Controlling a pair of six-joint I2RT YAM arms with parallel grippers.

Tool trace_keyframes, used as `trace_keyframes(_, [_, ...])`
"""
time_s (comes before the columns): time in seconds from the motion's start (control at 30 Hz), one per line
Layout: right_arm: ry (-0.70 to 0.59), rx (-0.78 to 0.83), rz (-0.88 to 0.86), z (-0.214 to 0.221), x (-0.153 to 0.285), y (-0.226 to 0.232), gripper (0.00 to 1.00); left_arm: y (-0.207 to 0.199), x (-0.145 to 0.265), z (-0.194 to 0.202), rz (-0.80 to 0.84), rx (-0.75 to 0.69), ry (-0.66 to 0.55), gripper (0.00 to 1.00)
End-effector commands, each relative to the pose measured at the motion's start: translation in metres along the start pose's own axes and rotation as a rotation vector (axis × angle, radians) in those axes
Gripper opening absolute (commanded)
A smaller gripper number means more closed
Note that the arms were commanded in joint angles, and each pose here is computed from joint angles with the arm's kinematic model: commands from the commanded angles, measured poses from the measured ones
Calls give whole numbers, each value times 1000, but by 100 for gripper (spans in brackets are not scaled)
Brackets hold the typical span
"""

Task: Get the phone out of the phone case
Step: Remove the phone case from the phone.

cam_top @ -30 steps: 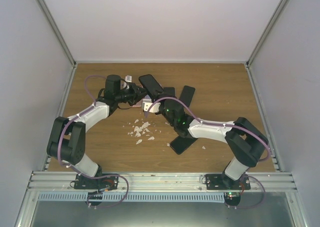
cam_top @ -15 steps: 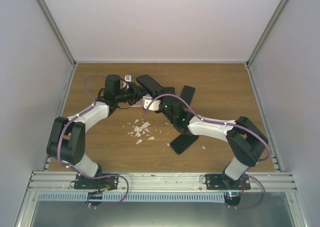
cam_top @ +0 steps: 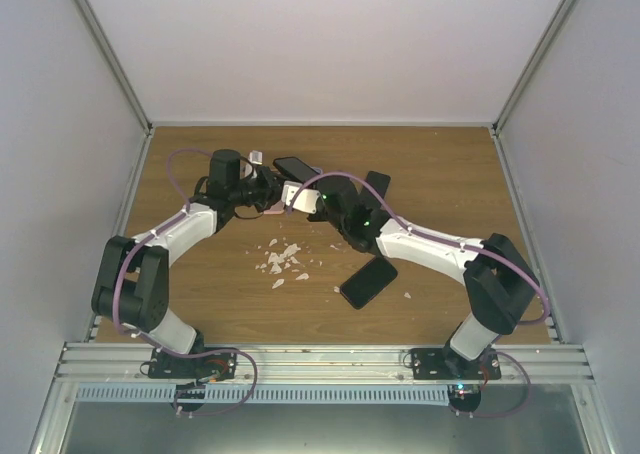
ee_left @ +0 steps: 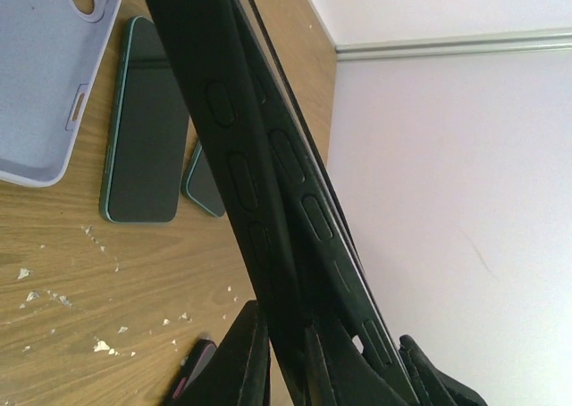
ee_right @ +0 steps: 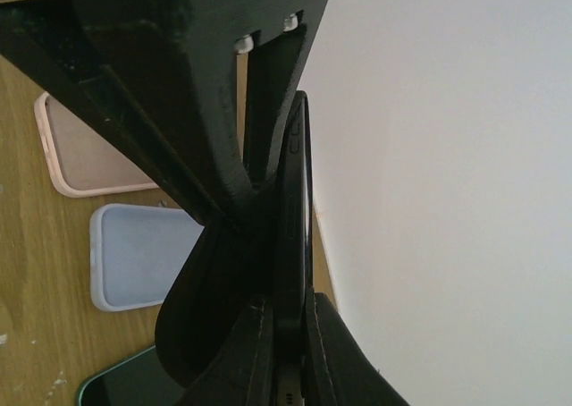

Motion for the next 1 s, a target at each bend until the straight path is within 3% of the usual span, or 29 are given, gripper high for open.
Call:
trace_keyframes(0.0, [-67,-190,229,-13,34,-101,1,18,7,-12,-83,-66,-64,0])
trace_keyframes(0.97, [-88,-372,228,7,57,-161,1,33,18,-26,-200,-189,-155,0])
Point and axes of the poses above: each gripper's point midway between its finger pads, its own x axis back along the fingers, its own y axis along the line the jaws close on, z = x × y, the point moved 1 cm from there along x, back along the fingers, and after that the axes turned 9 degrees about x, right-handed, at the moved point
